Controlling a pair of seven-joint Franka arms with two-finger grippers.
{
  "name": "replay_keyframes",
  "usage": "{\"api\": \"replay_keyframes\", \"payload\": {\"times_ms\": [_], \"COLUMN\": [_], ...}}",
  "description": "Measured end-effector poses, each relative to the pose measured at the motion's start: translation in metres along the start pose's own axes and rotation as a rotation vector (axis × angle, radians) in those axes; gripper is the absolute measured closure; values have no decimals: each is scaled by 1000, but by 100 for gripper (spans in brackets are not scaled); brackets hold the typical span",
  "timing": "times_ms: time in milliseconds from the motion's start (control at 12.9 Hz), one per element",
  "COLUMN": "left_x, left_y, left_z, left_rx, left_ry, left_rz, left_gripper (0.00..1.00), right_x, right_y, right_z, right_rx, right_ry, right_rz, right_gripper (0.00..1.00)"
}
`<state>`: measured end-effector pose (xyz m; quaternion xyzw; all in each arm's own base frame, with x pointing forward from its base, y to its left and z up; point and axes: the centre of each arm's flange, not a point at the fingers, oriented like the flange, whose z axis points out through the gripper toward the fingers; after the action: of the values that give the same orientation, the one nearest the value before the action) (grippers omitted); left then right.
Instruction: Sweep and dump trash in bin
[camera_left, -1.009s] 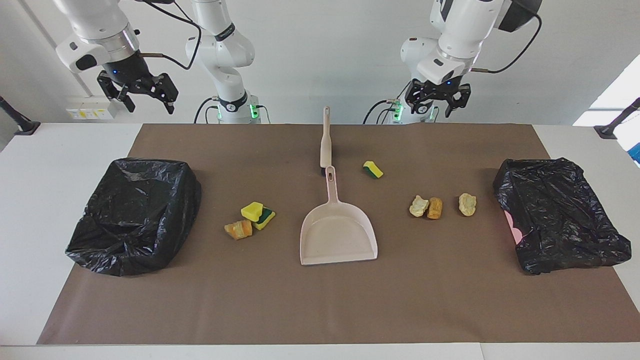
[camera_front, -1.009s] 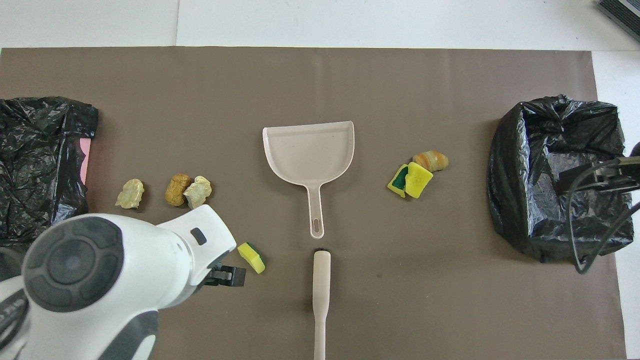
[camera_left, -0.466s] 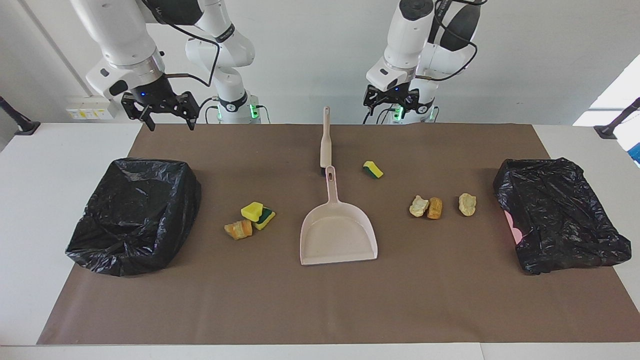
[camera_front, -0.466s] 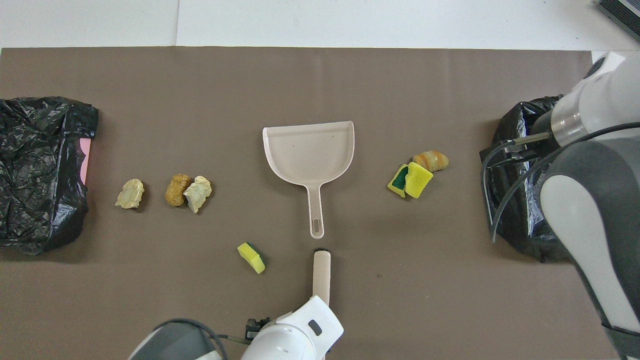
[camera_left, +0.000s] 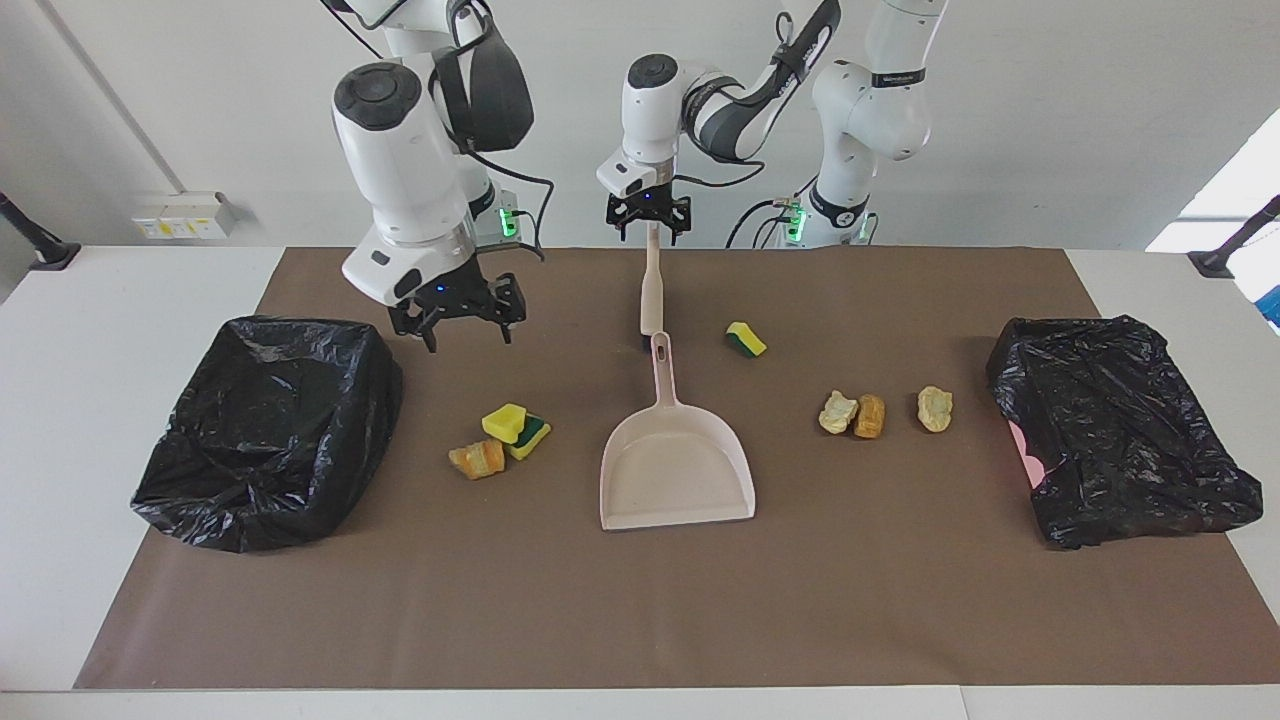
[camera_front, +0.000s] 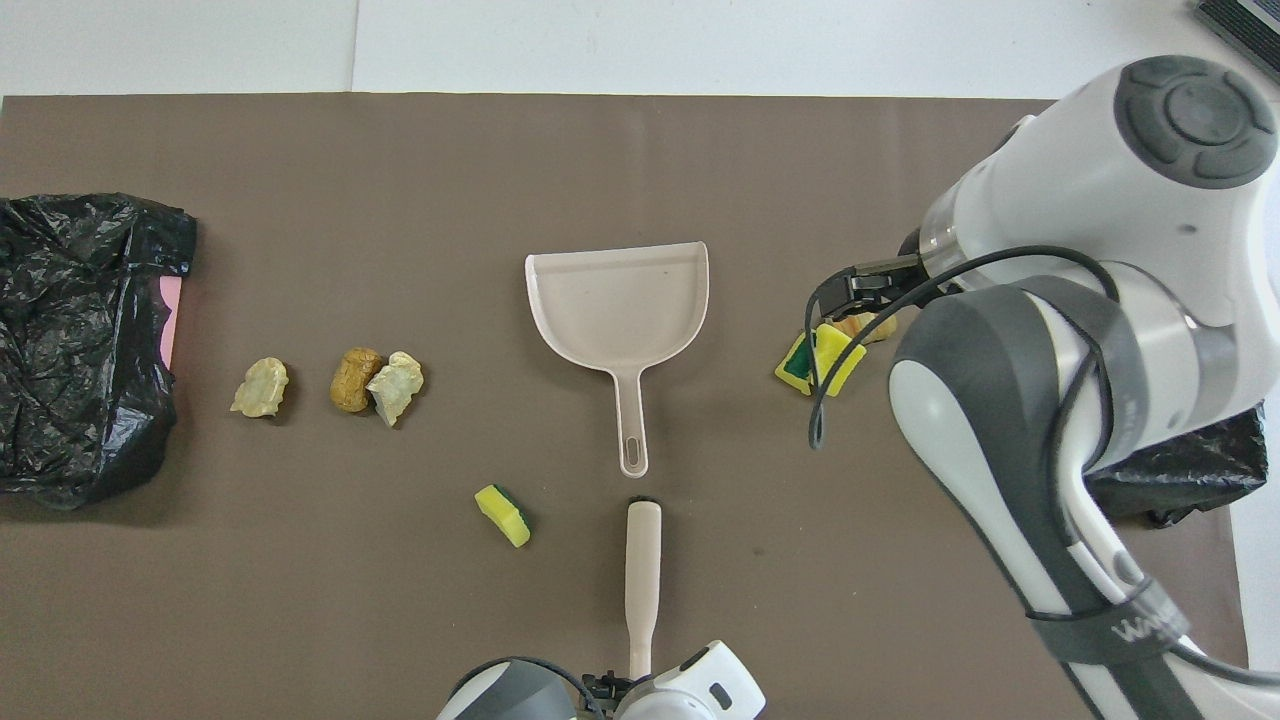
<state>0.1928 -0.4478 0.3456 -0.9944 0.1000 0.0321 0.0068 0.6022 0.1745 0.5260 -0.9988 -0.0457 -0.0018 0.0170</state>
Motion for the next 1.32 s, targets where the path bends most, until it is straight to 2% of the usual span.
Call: {"api": "replay_keyframes", "payload": {"times_ms": [233,544,777,854,1165,1242,1320], "left_x": [-2,-1,-3,-3,3,6,8], "left_y": [11,7,5,5,-2,-7,-11], "left_z": [33,11,11,11,7,2,-2], "left_rx": [16,26,40,43,49,54,58], "left_ry": [-13,-21,-31,-34,-41,-46,-51], "left_rz": [-1,-8,-8,-9,-26,-34,-40], "left_gripper": [0,0,0,10,65,74,74], "right_x": [7,6,0,-5,-22,-27,-32], "right_y": [-48,-119,-156,-173,-222,-231,-236], "right_z": [32,74,104,113,146,153,160], "right_rx": [11,28,29,26,19,14,8], "right_ry": [12,30,21,21,16,8,-3], "right_rz": [36,79,122,130,101,86,76], "right_gripper": [0,0,0,0,0,0,0]}}
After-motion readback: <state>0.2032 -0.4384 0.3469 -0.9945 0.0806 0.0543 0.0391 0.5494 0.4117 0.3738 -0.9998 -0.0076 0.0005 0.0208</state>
